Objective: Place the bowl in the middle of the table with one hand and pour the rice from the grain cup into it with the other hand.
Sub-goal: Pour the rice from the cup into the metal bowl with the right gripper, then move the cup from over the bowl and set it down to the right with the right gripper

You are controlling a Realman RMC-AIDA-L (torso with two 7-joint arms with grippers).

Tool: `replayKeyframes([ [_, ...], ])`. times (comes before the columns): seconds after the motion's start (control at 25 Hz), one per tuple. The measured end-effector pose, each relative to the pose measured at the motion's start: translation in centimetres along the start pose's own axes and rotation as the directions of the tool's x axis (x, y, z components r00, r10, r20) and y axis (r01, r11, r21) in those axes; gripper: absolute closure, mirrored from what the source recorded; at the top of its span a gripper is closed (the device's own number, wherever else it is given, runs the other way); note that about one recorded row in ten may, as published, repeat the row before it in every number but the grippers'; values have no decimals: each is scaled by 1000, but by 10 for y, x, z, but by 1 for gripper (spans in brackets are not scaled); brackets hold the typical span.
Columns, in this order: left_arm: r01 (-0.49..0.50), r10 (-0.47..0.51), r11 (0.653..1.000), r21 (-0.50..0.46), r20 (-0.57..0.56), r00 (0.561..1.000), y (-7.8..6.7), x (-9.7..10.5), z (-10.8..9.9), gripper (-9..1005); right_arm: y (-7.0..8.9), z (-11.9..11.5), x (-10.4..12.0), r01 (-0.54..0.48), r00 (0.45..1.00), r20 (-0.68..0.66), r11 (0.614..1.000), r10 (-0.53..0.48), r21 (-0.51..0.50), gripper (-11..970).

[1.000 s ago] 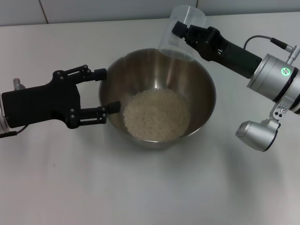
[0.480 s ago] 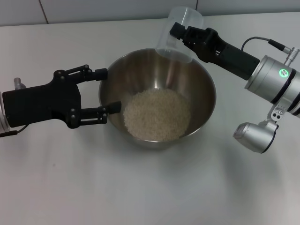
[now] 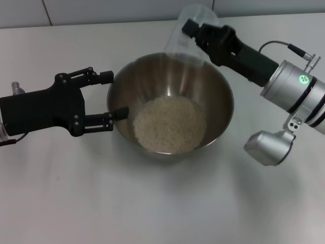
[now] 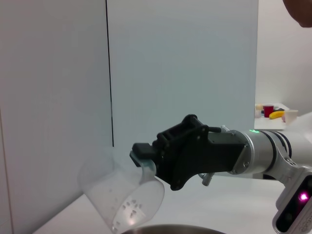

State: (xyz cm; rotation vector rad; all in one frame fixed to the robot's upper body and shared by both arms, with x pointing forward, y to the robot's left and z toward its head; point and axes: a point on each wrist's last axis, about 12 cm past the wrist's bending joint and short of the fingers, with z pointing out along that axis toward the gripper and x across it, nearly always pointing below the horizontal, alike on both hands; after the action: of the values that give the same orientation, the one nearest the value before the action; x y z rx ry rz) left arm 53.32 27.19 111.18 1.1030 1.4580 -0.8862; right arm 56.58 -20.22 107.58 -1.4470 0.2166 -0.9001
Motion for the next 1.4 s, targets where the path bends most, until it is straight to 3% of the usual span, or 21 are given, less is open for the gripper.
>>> replayKeyframes([
  [0.08,-3,3,1000,1,1,1000,1,-1,0,167,-1,2,-1,-98,994,-39,995,99,18,949],
  [0.24,-4,4,1000,0,0,1000,1,-1,0,167,-1,0,-1,-197,979,-49,980,198,25,949],
  [0.28,-4,4,1000,0,0,1000,1,-1,0,167,-1,-1,-1,-274,959,-66,961,276,38,949],
  [0.36,-5,5,1000,0,0,1000,2,-1,0,167,-1,-2,-2,-314,945,-80,948,317,49,950],
  [0.48,-7,7,1000,0,0,1000,2,-2,0,167,0,-6,-5,-443,882,-130,891,454,101,950],
  [0.6,-11,11,1000,0,0,1000,2,-3,0,168,0,-8,-7,-497,845,-154,858,512,130,949],
  [0.68,-19,19,1000,-3,0,1000,3,-3,0,168,-1,-9,-8,-572,778,-185,798,601,190,949],
  [0.72,-19,19,1000,-3,0,1000,3,-3,0,168,-1,-9,-8,-572,778,-185,798,601,190,949],
  [0.84,-25,25,1000,-2,1,1000,3,-4,2,168,-1,-12,-7,-644,701,-197,727,685,237,950],
  [1.04,-25,25,1000,-1,5,1000,3,-4,3,168,0,-22,-2,-765,498,-190,532,846,363,949],
  [1.08,-23,23,1000,-3,10,1000,3,-4,2,168,2,-28,-1,-793,418,-188,458,889,402,949],
  [1.12,-23,23,1000,-3,10,1000,3,-4,2,168,2,-28,-1,-793,418,-188,458,889,402,949],
  [1.16,-22,22,1000,-4,12,1000,3,-4,2,168,3,-30,-1,-805,377,-184,419,908,420,949],
  [1.24,-20,20,1000,-4,13,1000,3,-4,2,168,7,-36,-1,-829,257,-169,307,952,468,949],
  [1.28,-20,20,1000,0,15,1000,2,-4,2,168,12,-43,-1,-838,134,-151,194,979,510,950],
  [1.32,-20,20,1000,0,15,1000,2,-4,2,168,12,-43,-1,-838,134,-151,194,979,510,950],
  [1.4,-20,19,1000,5,18,1000,2,-4,2,168,17,-51,-2,-833,31,-144,105,989,543,950],
])
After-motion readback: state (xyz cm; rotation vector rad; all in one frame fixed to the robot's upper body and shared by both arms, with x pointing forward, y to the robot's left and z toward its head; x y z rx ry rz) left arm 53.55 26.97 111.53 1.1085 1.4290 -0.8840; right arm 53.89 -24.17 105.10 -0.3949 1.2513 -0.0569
